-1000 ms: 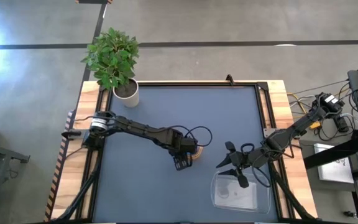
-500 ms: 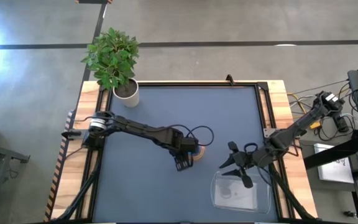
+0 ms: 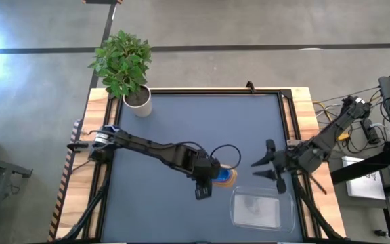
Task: Nest measuring cups in basket
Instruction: Put the stack of measuring cups into the bin
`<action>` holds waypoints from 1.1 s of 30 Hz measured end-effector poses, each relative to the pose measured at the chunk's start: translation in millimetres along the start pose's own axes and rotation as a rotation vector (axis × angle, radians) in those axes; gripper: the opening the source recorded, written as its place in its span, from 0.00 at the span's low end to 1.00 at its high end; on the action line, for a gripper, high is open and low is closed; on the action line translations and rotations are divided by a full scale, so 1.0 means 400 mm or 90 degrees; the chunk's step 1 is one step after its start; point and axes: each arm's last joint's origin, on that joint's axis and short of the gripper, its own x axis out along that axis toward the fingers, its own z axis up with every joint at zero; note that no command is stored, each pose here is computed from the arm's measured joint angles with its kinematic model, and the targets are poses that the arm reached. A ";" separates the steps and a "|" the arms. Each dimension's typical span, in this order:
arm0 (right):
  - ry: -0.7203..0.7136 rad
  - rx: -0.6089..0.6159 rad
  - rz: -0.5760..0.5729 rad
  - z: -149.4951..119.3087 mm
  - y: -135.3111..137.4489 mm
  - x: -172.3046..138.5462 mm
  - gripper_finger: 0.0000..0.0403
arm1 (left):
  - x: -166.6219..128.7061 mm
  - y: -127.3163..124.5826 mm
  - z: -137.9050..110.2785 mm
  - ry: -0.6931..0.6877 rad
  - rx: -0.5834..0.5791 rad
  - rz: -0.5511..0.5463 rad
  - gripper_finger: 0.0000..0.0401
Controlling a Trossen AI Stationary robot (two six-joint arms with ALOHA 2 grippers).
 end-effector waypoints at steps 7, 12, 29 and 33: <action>-0.063 0.036 -0.122 0.018 -0.048 -0.061 0.31 | -0.039 -0.070 0.018 -0.045 0.027 -0.033 0.32; -0.096 0.068 -0.118 0.028 -0.077 -0.112 0.31 | -0.033 -0.103 0.028 -0.057 0.047 -0.047 0.32; -0.121 0.098 -0.103 0.030 -0.106 -0.159 0.31 | 0.079 -0.177 0.107 -0.116 0.133 -0.151 0.32; -0.121 0.098 -0.102 0.029 -0.107 -0.162 0.31 | 0.075 -0.178 0.114 -0.134 0.138 -0.153 0.32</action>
